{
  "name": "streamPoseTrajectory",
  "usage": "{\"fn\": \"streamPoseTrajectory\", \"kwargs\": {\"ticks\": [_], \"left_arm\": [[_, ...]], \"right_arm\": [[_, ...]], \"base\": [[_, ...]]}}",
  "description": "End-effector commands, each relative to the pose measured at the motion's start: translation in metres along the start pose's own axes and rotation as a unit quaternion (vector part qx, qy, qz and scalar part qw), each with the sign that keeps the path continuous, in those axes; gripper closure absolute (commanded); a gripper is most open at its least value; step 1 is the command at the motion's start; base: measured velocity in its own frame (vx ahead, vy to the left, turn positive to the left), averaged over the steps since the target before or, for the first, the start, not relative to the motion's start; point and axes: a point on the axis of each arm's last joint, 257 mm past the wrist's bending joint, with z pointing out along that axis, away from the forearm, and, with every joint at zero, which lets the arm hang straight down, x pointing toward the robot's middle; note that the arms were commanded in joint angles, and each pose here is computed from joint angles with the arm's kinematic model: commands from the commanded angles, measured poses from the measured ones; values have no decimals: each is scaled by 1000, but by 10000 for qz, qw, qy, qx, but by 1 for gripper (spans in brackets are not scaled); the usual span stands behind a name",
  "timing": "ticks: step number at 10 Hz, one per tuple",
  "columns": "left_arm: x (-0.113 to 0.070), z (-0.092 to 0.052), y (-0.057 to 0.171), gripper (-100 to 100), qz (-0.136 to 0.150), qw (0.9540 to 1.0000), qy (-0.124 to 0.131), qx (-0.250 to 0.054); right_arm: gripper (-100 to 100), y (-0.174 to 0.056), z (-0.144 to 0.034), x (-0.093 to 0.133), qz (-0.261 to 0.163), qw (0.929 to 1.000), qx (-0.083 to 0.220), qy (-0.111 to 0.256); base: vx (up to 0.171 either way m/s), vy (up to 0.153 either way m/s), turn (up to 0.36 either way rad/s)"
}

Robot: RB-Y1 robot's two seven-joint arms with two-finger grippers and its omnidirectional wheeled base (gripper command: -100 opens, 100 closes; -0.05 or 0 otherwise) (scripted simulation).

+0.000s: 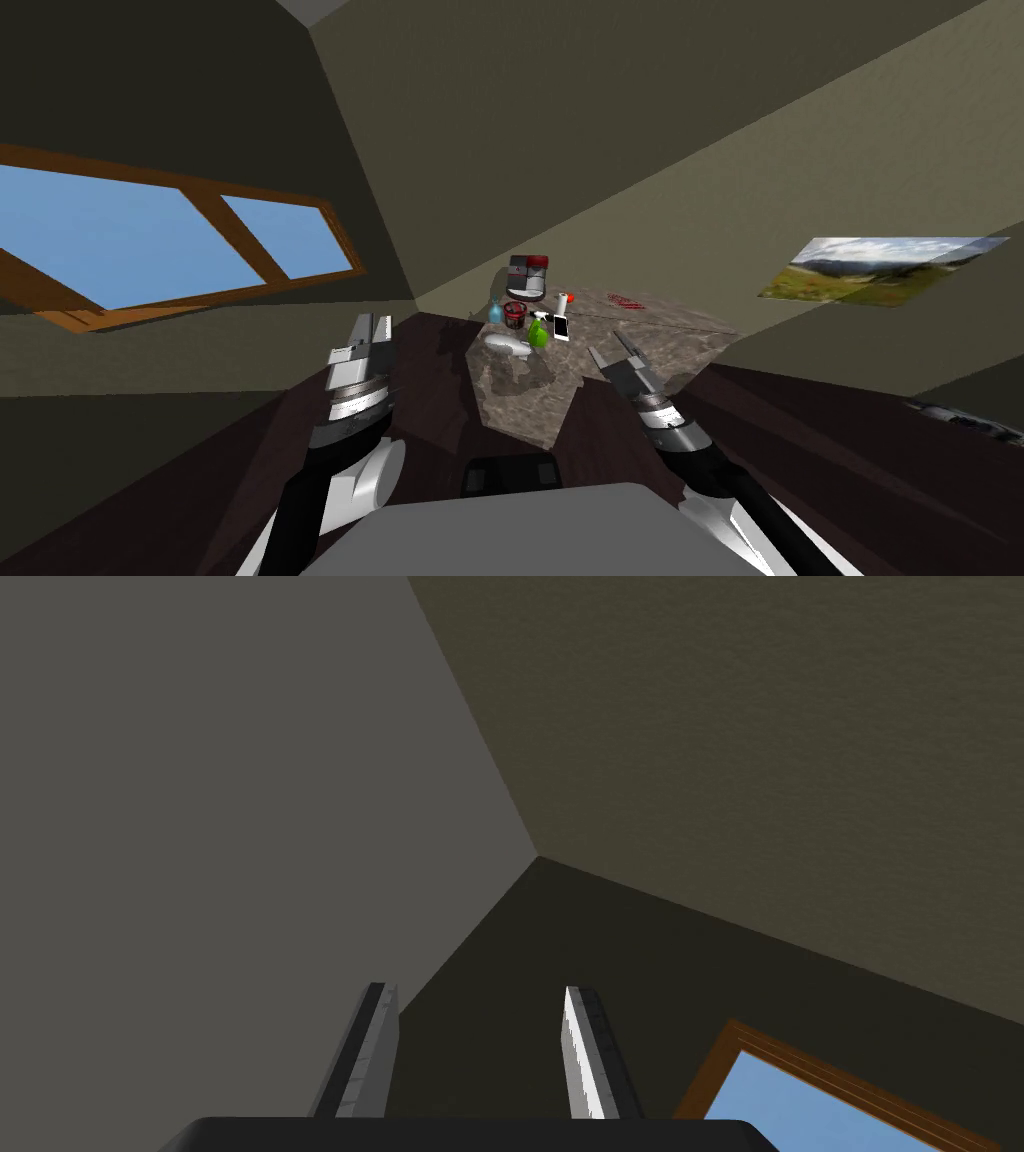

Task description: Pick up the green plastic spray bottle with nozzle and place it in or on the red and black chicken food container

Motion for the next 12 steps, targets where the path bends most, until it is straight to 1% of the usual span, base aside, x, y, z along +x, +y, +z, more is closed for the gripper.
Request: {"fn": "streamPoseTrajectory", "kwargs": {"ticks": [1,2,3,4,5,6,7,8,9,10,11,12], "left_arm": [[0,0,0,0,0,10000,0,0],[0,0,0,0,1,10000,0,-1],[0,0,0,0,0,10000,0,0],[0,0,0,0,1,10000,0,-1],[0,0,0,0,0,10000,0,0],[0,0,0,0,2,10000,0,-1],[0,0,0,0,1,10000,0,-1],[0,0,0,0,1,10000,0,-1],[0,0,0,0,1,10000,0,0],[0,0,0,0,2,10000,0,-1],[0,0,0,0,2,10000,0,-2],[0,0,0,0,1,10000,0,0]], "right_arm": [[-100,-4,-5,-3,192,9997,175,30],[-100,-15,-13,-13,411,9982,442,-55],[-100,-16,-13,-12,499,9976,485,1],[-100,-27,-21,-22,721,9945,755,-97],[-100,-27,-21,-20,822,9934,793,-55],[-100,-38,-30,-31,1027,9889,1056,-175],[-100,-38,-29,-29,1138,9874,1095,-141],[-100,-48,-38,-40,1326,9815,1352,-276],[-100,-49,-38,-39,1457,9792,1389,-254],[-100,-49,-38,-39,1505,9785,1388,-261],[-100,-59,-47,-50,1746,9697,1659,-405],[-100,-59,-47,-49,1851,9676,1670,-408]], "base": [[-27,-54,159],[-32,-60,295],[-22,-57,192],[-19,-71,416],[-17,-69,171],[-16,-64,290],[-15,-61,203],[-13,-65,392],[-9,-72,192],[-4,-38,-27],[-9,-47,405],[-13,-64,218]]}}
